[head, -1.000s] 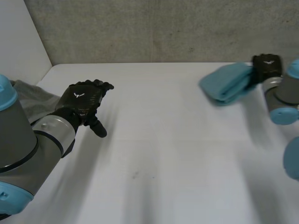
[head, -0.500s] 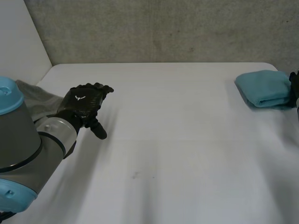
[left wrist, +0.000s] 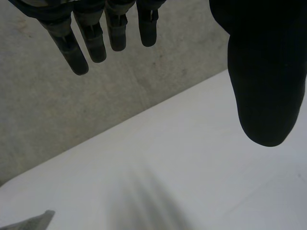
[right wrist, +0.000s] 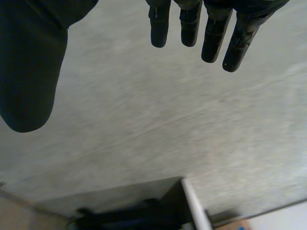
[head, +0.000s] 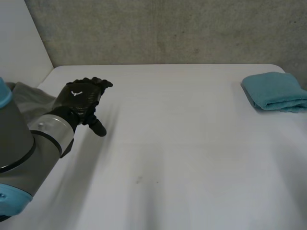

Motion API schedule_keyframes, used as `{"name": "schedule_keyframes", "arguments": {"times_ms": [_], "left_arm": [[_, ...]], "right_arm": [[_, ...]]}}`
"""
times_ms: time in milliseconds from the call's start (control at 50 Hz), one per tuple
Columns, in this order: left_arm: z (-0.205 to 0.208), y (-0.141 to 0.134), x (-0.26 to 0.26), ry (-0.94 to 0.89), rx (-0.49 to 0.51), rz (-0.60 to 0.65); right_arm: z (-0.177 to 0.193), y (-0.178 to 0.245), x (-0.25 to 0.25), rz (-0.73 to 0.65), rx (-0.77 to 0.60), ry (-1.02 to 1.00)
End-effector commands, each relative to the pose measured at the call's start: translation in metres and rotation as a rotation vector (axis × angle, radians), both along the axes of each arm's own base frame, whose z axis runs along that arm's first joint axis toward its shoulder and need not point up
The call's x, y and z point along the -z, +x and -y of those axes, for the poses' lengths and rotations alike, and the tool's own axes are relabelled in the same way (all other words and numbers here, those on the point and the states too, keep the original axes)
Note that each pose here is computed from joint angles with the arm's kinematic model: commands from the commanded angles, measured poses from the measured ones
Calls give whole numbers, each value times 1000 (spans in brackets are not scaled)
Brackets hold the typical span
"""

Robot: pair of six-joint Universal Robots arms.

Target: Fold the laundry.

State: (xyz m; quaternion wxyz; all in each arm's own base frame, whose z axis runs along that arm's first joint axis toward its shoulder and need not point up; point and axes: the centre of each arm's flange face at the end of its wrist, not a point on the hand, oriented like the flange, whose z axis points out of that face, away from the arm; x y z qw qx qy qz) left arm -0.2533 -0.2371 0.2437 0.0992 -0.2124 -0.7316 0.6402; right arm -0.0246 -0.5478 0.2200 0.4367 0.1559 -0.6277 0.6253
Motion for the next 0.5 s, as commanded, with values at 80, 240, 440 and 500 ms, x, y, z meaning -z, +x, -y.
{"name": "schedule_keyframes", "arguments": {"times_ms": [80, 240, 440, 500], "left_arm": [[12, 11, -17, -54, -45, -23], [33, 28, -25, -81, -118, -24], [83, 75, -24, -124, -252, -26], [109, 93, -12, -124, -290, 10]], "right_arm": [[-49, 89, -131, 300, -265, -279], [-141, 220, -125, 589, -782, -10], [-276, 333, -59, 631, -1170, 330], [-307, 350, -34, 624, -1219, 419]]}}
